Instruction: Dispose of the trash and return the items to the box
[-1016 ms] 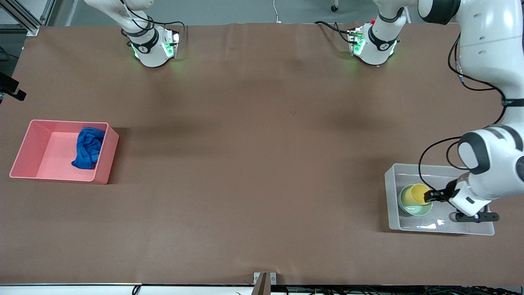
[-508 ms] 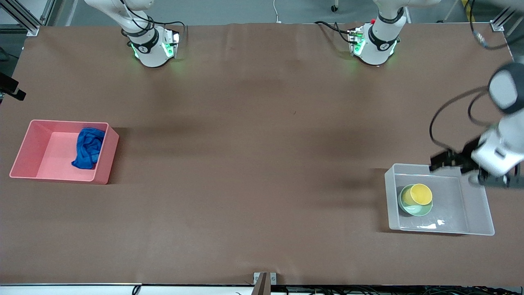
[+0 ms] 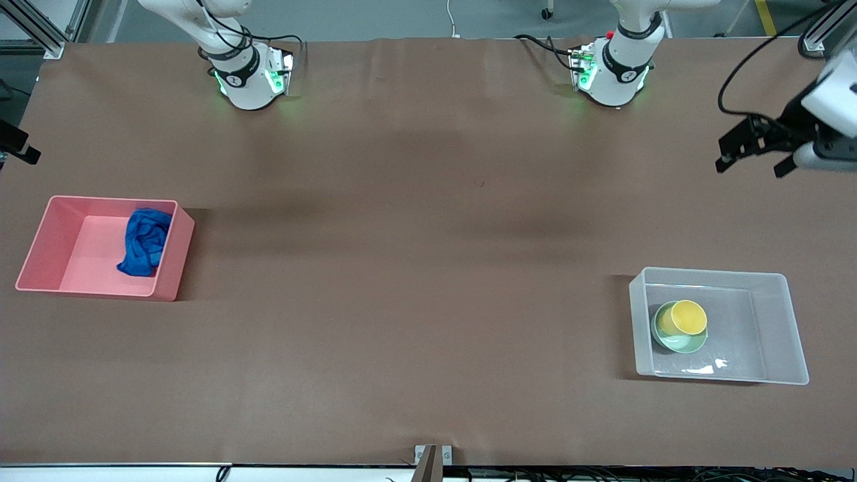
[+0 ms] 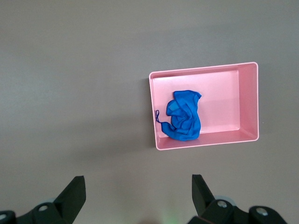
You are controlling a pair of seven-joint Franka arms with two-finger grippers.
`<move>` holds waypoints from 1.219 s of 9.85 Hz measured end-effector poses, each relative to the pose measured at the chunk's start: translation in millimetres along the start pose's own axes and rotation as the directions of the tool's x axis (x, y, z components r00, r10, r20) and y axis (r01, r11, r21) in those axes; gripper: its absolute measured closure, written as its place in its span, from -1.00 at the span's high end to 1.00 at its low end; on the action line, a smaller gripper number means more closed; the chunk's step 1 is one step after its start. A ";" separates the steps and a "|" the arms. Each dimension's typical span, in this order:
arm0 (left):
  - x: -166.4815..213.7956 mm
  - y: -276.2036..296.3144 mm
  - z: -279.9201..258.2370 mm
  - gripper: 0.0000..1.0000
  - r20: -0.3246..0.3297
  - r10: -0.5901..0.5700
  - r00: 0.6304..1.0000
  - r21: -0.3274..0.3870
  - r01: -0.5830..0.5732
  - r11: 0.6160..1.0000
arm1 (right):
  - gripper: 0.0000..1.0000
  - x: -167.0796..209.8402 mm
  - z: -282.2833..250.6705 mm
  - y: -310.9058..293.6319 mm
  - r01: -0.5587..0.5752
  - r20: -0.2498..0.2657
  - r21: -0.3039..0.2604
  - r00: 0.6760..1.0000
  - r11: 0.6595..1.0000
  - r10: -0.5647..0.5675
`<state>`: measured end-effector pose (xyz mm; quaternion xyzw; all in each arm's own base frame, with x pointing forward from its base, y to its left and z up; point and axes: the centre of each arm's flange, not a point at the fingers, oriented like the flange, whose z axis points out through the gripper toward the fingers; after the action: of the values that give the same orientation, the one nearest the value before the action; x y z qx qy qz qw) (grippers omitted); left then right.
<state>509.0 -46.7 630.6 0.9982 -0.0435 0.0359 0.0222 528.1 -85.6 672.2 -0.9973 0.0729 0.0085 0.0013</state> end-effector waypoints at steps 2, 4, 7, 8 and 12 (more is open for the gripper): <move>1.1 3.4 -5.9 1.00 -0.015 -0.002 1.000 0.003 0.002 1.000 | 1.00 0.0 0.0 0.1 0.000 0.000 0.000 1.000 1.000 0.000; 18.5 0.6 -18.0 1.00 -0.039 -0.006 0.999 0.003 0.006 1.000 | 1.00 0.0 0.1 0.3 0.000 0.001 0.000 1.000 1.000 0.000; 40.5 1.6 -26.3 0.97 0.003 -0.001 1.000 0.009 0.001 1.000 | 1.00 -0.1 0.1 0.3 -0.001 0.001 0.000 1.000 1.000 0.001; 39.1 1.8 -23.8 0.97 0.031 -0.001 1.000 0.009 0.001 1.000 | 1.00 -0.1 0.1 0.3 -0.001 0.001 0.000 1.000 1.000 0.001; 39.2 0.9 -19.9 0.94 0.051 -0.031 0.998 0.011 0.031 0.999 | 1.00 -0.1 0.1 1.7 -0.003 0.001 0.000 1.000 1.000 0.003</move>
<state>546.5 -50.0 653.4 0.9994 -0.0285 0.0105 0.0164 527.7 -87.2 672.1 -0.9972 0.0744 0.0089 0.0014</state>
